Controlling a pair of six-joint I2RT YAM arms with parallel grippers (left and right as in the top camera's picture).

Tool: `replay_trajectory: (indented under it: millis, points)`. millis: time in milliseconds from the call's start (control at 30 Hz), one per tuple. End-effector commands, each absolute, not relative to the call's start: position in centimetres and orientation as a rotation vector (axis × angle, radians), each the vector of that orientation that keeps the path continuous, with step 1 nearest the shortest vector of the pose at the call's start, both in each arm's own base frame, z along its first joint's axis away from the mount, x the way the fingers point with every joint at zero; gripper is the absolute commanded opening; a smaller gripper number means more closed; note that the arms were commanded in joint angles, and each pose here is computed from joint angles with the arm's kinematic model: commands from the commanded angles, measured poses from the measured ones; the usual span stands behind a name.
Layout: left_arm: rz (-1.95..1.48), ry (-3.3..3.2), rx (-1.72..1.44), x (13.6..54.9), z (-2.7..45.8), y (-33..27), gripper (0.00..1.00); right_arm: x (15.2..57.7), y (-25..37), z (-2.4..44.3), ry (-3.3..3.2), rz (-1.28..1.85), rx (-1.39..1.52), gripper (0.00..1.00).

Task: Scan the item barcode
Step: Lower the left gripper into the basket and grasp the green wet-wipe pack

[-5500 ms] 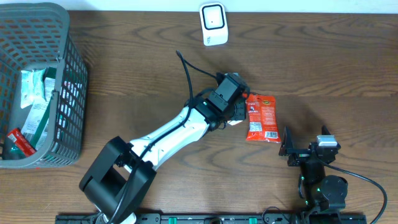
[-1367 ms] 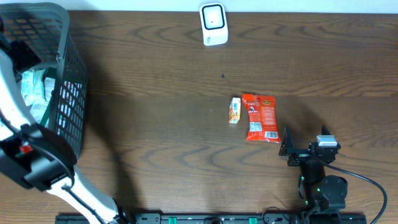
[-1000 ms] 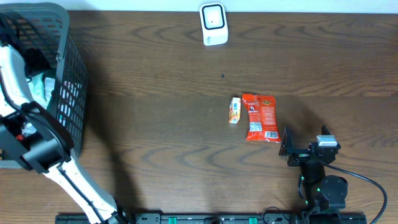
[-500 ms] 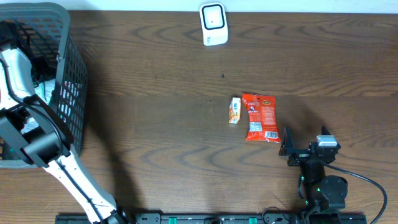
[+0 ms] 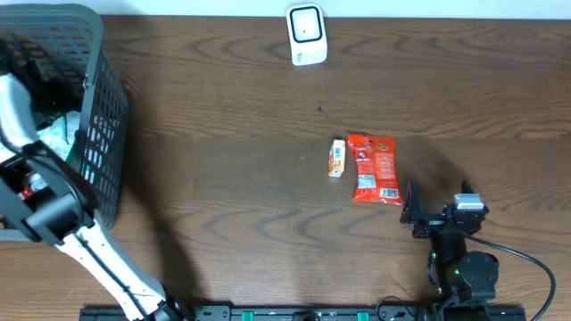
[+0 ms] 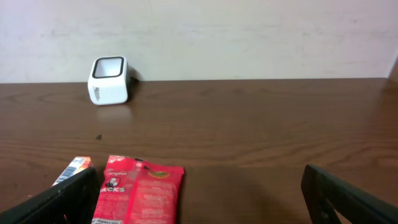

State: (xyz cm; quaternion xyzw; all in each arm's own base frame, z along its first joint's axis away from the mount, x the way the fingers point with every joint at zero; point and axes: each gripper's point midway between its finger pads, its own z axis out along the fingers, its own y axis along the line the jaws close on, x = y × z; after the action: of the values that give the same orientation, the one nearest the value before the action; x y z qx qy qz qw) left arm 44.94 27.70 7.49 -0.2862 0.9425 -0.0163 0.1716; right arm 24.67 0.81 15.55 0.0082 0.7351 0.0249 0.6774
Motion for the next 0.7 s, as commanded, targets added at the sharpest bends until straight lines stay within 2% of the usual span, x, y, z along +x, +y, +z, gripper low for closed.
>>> replay_trajectory:
  millis: [0, 200, 667]
  points:
    - [-0.094, 2.534, -0.862, 44.3, 13.0, 29.4, 0.68, 24.7, 0.5, 15.5, 1.651, 0.055, 0.045, 0.99]
    - [-0.092, 2.628, -0.762, 43.0, 11.3, 29.1, 0.69, 24.7, 0.5, 15.5, 1.651, 0.055, 0.046, 0.99]
    - [-0.042, 2.694, -0.732, 41.5, 2.8, 28.8, 0.69, 24.7, 0.5, 15.5, 1.651, 0.055, 0.045, 0.99]
